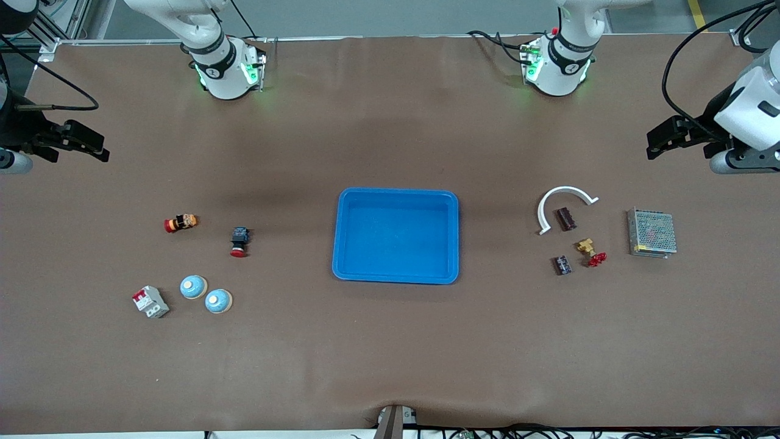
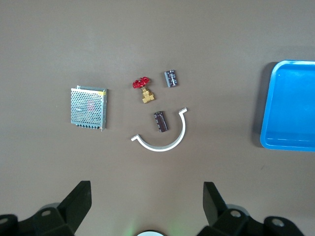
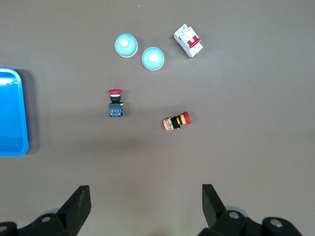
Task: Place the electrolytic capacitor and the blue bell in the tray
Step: 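Reach the left gripper to a capacitor while the right gripper reaches the bells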
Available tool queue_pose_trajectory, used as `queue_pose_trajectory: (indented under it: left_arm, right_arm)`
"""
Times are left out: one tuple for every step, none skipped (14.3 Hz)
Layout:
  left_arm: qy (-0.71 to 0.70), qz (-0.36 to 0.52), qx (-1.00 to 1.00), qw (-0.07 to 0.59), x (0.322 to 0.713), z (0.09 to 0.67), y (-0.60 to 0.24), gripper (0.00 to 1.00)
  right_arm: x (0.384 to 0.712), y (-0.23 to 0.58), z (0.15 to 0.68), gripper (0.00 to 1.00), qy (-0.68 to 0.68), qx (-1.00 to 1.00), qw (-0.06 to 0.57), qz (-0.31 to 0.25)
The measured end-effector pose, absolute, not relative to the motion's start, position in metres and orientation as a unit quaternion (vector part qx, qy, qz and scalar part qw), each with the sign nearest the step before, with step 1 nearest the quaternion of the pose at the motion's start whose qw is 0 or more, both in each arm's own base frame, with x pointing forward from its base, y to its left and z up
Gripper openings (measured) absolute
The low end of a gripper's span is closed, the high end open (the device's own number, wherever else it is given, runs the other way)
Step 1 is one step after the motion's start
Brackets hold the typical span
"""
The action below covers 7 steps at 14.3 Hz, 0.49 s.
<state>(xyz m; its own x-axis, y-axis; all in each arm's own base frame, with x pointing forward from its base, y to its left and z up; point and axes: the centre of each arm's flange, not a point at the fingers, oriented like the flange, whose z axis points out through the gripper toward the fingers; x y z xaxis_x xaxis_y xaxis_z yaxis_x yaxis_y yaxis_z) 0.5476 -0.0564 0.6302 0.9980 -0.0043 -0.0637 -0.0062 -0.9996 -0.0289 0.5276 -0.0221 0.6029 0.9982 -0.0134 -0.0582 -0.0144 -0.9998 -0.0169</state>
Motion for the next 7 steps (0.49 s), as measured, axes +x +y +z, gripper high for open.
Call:
queue_pose_trajectory:
  left_arm:
    - [0.003, 0.032, -0.999, 0.015, 0.548, 0.63, -0.056, 1.0]
    - [0.003, 0.032, -0.999, 0.015, 0.548, 0.63, -0.056, 1.0]
    - [0.003, 0.032, -0.999, 0.015, 0.548, 0.63, -0.056, 1.0]
    - [0.003, 0.032, -0.999, 0.015, 0.548, 0.63, -0.056, 1.0]
    - [0.003, 0.034, -0.999, 0.014, 0.549, 0.628, -0.056, 1.0]
    - [0.002, 0.039, -0.999, 0.014, 0.552, 0.622, -0.056, 1.0]
    - [0.002, 0.047, -0.999, 0.014, 0.557, 0.612, -0.055, 1.0]
  right_arm:
    - [0.528, -0.022, 0.603, 1.0, 0.007, -1.0, 0.009, 0.029]
    - [0.528, -0.022, 0.603, 1.0, 0.007, -1.0, 0.009, 0.029]
    - [0.528, -0.022, 0.603, 1.0, 0.007, -1.0, 0.009, 0.029]
    - [0.528, -0.022, 0.603, 1.0, 0.007, -1.0, 0.009, 0.029]
    - [0.528, -0.022, 0.603, 1.0, 0.007, -1.0, 0.009, 0.029]
    - [0.528, -0.022, 0.603, 1.0, 0.007, -1.0, 0.009, 0.028]
    - [0.528, -0.022, 0.604, 1.0, 0.006, -1.0, 0.009, 0.028]
